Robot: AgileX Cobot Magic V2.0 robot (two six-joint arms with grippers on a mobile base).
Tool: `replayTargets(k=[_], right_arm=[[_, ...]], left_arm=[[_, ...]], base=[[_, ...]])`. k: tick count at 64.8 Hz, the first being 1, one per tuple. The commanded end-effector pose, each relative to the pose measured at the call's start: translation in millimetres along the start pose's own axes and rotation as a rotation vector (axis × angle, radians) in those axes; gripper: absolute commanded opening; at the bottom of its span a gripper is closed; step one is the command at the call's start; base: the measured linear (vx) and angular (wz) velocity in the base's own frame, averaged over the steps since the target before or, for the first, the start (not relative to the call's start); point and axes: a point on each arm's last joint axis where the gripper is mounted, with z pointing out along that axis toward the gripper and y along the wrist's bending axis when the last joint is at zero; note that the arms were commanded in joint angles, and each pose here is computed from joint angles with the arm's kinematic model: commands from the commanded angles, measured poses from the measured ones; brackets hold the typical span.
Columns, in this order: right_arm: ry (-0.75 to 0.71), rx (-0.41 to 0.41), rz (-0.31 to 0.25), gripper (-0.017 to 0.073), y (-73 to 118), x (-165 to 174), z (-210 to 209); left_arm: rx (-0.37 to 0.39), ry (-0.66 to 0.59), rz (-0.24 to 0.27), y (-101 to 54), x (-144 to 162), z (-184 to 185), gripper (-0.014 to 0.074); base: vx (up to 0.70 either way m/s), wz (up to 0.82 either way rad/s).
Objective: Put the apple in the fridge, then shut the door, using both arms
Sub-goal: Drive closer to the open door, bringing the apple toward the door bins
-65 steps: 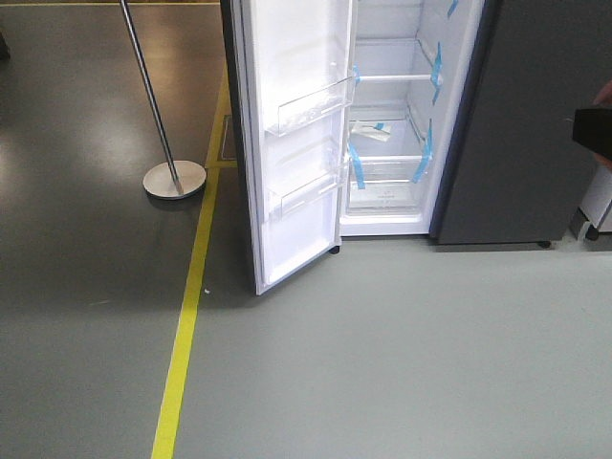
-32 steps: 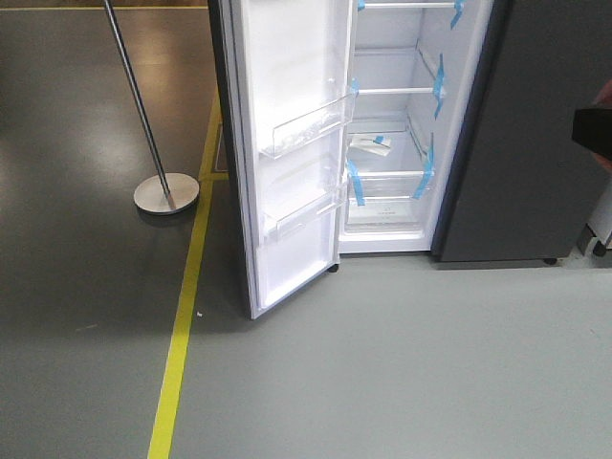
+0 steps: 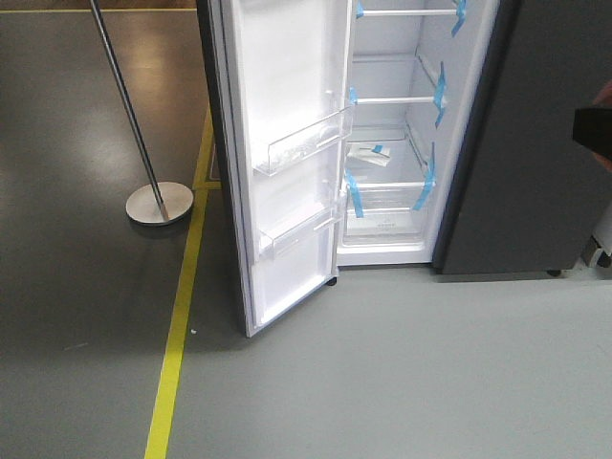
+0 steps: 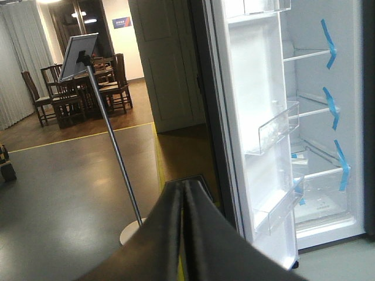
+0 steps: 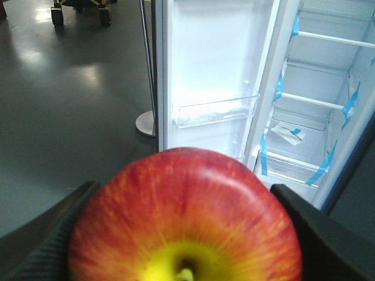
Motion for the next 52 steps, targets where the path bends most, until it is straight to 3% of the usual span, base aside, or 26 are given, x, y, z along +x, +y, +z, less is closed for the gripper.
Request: replayTargets(k=[1,52], right_arm=[[-0.102,0.030,0.009,0.0060,-0.1,-14.1,-7.3],[-0.102,0.030,0.009,0.0060,-0.1,-14.1,-7.3]], left_arm=[[0.011,-0.105,-0.014,-0.4,-13.7,-2.3,-0.0006],[0.011,-0.105,-0.014,-0.4,-13.7,-2.3,-0.0006]], base=[[0.11,0.00],[0.09,0.04]])
